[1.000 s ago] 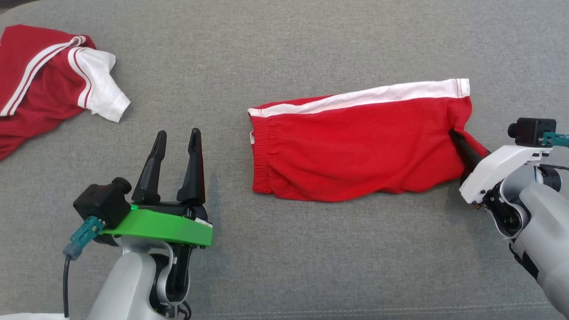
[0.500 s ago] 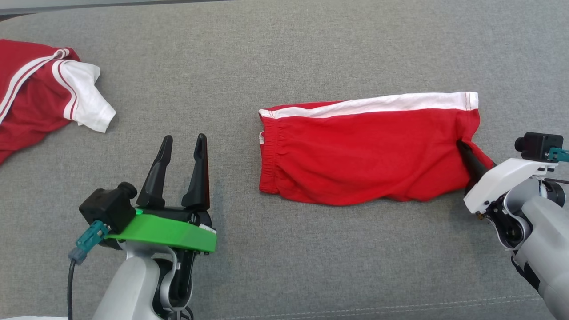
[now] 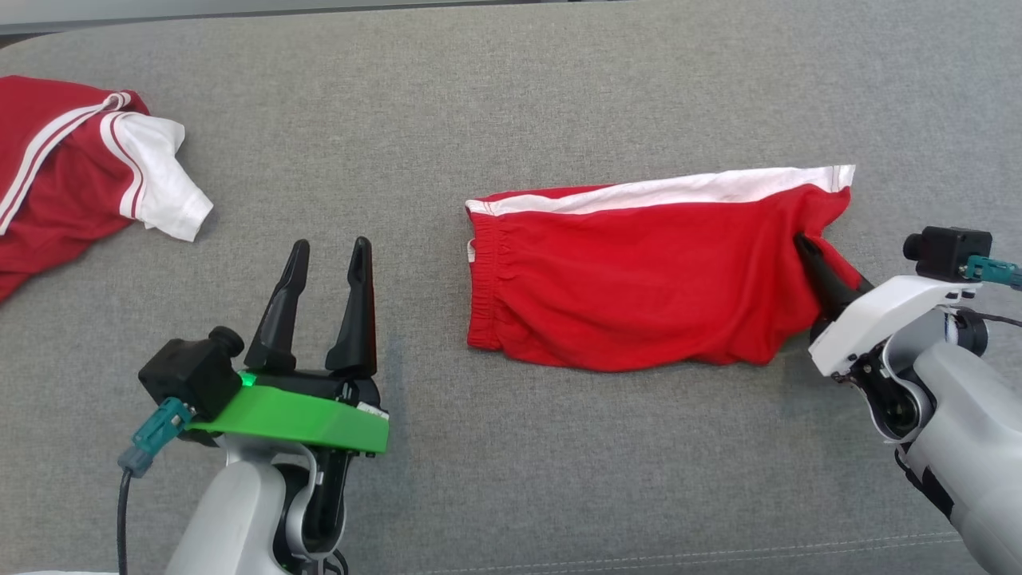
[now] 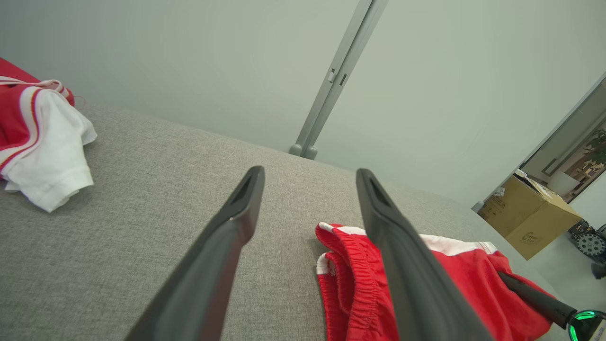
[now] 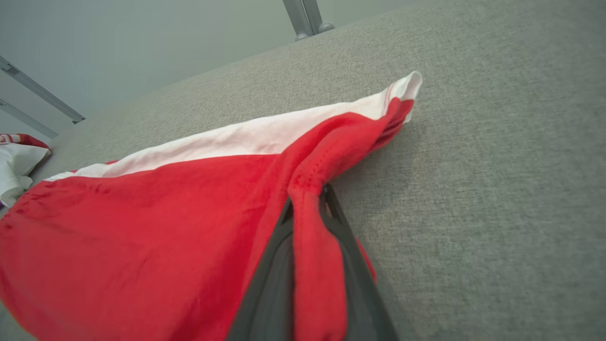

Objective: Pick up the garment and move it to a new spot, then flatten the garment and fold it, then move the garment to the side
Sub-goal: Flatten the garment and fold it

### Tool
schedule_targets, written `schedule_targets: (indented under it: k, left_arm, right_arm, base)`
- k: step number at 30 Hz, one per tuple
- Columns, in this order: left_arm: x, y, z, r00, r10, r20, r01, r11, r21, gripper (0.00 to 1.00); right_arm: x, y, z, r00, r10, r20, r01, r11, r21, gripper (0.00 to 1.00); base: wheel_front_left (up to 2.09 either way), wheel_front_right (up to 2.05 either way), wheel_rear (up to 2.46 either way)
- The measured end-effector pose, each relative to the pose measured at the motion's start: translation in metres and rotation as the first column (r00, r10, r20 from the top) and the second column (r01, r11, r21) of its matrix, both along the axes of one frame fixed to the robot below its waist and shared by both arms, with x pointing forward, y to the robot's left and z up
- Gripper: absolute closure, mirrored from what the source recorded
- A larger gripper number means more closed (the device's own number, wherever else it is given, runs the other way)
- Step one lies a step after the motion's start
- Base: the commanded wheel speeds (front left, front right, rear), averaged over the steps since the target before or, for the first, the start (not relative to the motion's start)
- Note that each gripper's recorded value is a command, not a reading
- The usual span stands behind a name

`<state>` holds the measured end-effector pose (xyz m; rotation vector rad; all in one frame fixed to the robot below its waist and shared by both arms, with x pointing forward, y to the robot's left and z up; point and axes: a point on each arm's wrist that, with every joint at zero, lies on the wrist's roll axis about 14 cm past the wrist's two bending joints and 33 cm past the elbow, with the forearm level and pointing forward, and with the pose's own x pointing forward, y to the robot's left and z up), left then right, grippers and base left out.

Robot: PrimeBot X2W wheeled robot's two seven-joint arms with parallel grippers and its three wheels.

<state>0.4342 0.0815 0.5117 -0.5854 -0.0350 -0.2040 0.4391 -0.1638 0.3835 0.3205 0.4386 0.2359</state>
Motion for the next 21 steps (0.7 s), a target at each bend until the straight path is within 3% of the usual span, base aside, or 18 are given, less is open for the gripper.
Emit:
schedule_targets:
  k: [11, 21]
  left_arm:
    - [-0.009, 0.000, 0.013, 0.999, -0.002, 0.033, 0.002, 1.000, -0.010, 0.00]
    - [-0.018, 0.008, 0.030, 0.997, 0.015, 0.077, -0.014, 1.000, -0.013, 0.00]
  right_arm:
    - [-0.007, 0.057, 0.038, 0.976, 0.179, 0.124, -0.184, 0.983, 0.027, 1.00]
    - [-0.015, 0.120, 0.060, 0.908, 0.385, 0.164, -0.390, 0.921, -0.003, 1.00]
  base:
    - [0.00, 0.00, 0.00]
    - [0.00, 0.00, 0.00]
